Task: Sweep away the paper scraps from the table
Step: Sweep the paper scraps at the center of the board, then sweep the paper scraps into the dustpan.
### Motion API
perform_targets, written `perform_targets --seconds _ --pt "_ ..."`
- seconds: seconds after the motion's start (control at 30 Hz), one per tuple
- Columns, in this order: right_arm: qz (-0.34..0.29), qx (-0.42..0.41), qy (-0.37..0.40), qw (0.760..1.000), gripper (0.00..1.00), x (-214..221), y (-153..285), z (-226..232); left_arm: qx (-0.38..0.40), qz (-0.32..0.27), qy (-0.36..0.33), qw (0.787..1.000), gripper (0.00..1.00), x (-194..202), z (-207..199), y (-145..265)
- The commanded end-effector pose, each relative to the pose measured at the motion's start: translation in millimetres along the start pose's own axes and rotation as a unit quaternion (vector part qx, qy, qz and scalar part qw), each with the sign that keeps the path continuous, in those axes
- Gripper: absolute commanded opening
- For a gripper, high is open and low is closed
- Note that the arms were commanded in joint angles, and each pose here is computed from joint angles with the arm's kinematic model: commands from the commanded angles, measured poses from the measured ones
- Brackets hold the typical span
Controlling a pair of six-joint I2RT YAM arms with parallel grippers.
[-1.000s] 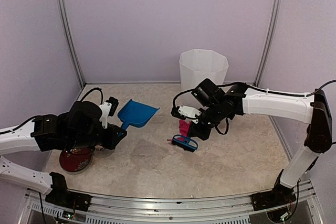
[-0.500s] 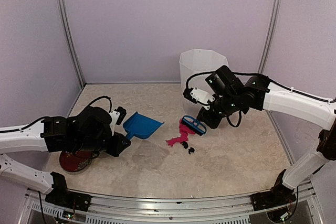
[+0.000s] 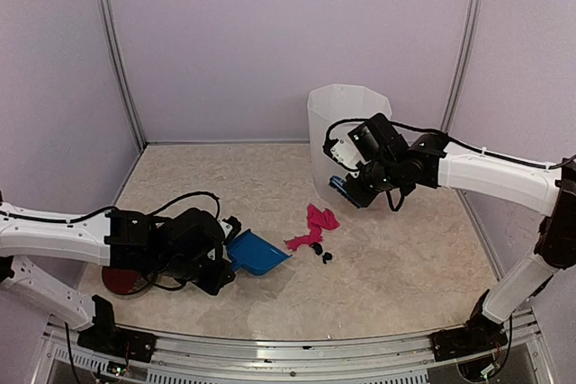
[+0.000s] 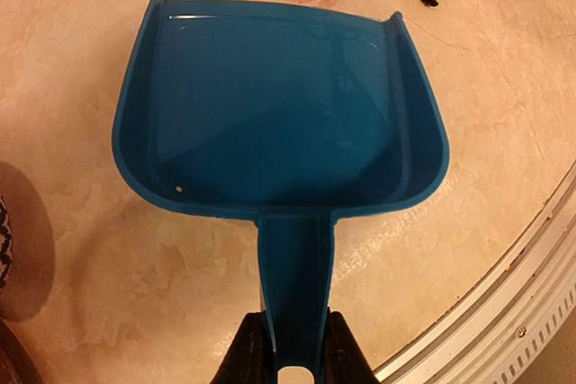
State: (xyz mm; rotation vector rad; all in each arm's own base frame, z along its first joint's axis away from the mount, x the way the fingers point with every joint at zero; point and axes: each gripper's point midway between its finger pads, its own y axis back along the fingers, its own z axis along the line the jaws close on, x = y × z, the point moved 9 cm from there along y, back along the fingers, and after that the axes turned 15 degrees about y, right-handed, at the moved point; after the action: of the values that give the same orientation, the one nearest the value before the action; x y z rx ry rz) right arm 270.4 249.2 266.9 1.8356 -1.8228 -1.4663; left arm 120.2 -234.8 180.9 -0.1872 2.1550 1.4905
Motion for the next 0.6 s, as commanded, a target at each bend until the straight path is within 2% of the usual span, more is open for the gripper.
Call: perform_targets --seconds 0.0,0.23,0.57 --pt "0.013 0.018 0.014 1.000 0.00 2 -26 3 0.011 0.017 0.017 1.000 0.00 8 -4 10" --pt "0.037 0.020 0.042 0.998 0.00 7 -52 8 0.058 0.046 0.032 0.997 0.00 22 -5 13" --pt "0.043 0.001 0.063 0.997 0.00 7 -76 17 0.021 0.067 -0.009 0.997 0.00 23 -12 -18"
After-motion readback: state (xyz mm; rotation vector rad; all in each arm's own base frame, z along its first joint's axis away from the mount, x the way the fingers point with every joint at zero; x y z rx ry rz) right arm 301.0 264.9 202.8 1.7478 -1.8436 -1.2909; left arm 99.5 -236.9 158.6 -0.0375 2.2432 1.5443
